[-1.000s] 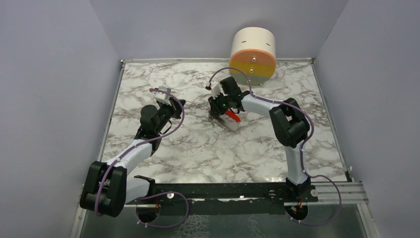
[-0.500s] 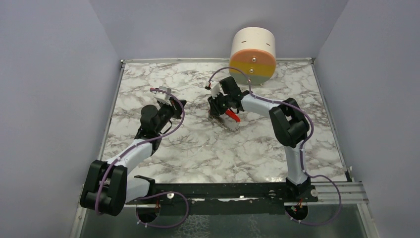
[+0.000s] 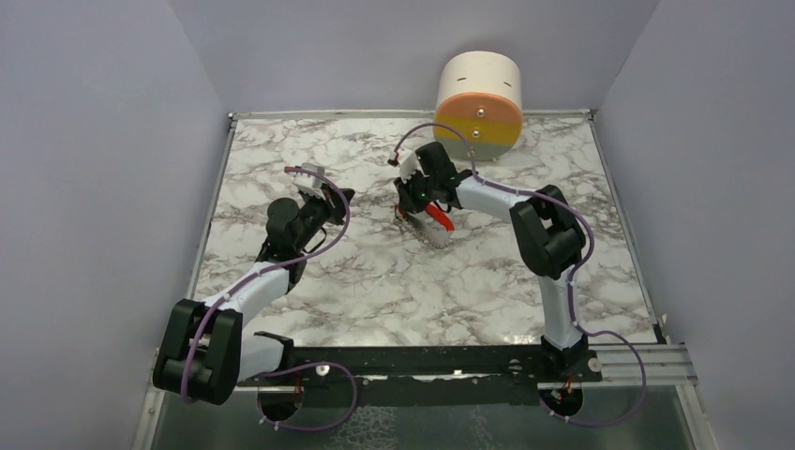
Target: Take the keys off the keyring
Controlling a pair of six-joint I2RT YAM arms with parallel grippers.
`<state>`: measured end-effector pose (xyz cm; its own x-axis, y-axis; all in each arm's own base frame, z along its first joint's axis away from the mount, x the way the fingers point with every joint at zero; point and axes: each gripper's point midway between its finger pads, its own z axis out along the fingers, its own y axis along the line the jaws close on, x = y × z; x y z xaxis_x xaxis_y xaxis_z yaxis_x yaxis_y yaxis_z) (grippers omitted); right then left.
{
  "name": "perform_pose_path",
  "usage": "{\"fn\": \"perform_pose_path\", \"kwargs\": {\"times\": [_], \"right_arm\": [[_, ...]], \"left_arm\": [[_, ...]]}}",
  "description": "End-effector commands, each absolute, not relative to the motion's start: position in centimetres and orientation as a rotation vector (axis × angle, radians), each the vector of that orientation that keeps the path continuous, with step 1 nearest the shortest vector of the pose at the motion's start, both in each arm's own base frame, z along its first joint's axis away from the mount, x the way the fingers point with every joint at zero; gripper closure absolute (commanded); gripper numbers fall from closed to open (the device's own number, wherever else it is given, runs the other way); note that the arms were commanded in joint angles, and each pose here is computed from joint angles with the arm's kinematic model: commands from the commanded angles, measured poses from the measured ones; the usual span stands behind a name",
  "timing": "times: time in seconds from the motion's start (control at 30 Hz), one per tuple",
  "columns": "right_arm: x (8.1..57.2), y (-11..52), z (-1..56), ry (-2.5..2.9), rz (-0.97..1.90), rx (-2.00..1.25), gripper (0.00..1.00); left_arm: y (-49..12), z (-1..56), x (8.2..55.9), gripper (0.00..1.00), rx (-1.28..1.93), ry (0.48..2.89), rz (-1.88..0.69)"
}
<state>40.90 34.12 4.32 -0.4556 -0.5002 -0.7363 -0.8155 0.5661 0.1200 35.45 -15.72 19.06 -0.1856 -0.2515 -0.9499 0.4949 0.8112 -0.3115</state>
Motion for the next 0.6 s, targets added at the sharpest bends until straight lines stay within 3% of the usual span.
{"fn": "perform_pose_path", "kwargs": {"times": [0.0, 0.23, 0.57], "right_arm": [[43.3, 35.1, 7.7, 2.023, 0.579, -1.038, 0.87], [43.8, 35.2, 9.4, 1.976, 0.56, -1.051, 0.77], [43.7, 34.8, 6.7, 2.042, 0.536, -1.093, 0.86]], "left_arm": [[-16.2, 19.8, 35.3, 1.0, 0.219, 1.593, -0.709], [-16.3, 19.9, 35.3, 1.0, 0.222, 1.588, -0.711], [-16.4, 19.9, 35.3, 1.0, 0.225, 1.589, -0.72]]}}
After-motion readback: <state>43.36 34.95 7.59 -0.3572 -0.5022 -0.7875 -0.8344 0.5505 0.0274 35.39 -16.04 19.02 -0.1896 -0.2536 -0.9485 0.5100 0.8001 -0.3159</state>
